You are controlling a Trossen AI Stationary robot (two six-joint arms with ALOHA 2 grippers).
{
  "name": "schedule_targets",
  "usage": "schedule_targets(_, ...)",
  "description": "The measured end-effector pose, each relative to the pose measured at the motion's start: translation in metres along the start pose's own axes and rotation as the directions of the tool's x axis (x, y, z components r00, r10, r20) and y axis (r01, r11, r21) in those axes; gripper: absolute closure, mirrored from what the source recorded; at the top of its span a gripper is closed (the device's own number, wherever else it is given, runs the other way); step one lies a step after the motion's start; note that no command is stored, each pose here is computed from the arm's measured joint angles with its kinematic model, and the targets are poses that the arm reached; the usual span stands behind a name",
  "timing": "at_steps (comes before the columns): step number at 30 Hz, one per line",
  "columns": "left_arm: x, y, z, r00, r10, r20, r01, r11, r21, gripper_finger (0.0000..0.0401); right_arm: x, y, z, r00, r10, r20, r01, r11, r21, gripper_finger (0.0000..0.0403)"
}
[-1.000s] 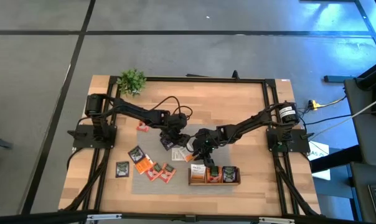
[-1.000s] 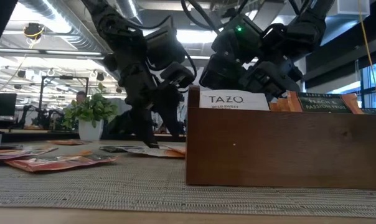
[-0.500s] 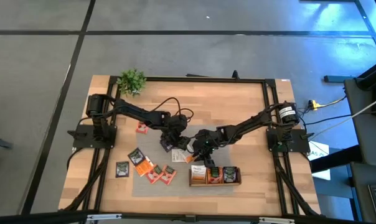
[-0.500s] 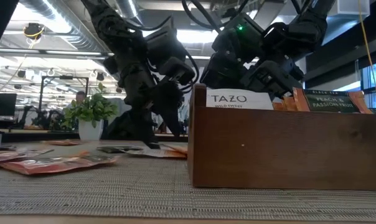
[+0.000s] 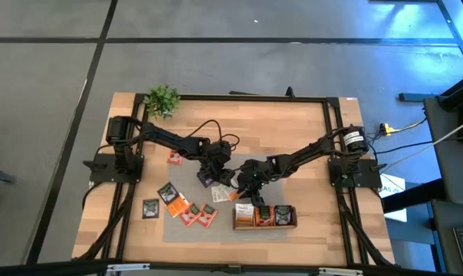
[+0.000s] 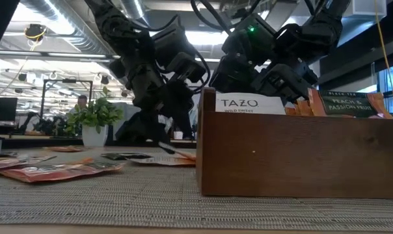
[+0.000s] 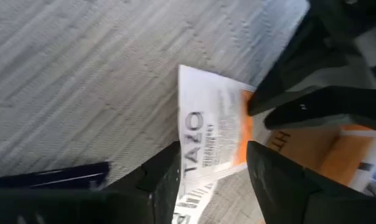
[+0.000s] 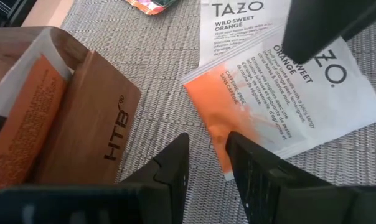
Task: Pick & Place Tea
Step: Put the top orange tea bag into the left compartment of the wooden organizer
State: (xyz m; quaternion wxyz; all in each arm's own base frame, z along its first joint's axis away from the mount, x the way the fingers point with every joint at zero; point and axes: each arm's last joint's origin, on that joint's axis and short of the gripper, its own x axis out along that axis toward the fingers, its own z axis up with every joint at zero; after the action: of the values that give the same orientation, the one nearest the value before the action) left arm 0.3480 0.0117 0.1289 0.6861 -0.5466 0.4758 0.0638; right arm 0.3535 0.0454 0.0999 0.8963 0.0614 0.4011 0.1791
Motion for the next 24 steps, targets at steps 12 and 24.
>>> schedule_targets(12, -0.0003, -0.0003, 0.0002, 1.000, -0.003, 0.001, 0.003, 1.000, 0.001, 0.0299, 0.0000, 0.0000, 0.0002, 1.000, -0.001, 0.002, 0.001, 1.000, -0.001, 0.0283)
schedule_targets(24, -0.0005, -0.0001, 0.0003, 1.000, -0.002, 0.001, 0.002, 0.998, 0.065, 0.0369, 0.0000, -0.0002, 0.0003, 1.000, -0.002, 0.003, 0.002, 1.000, -0.001, 0.0283)
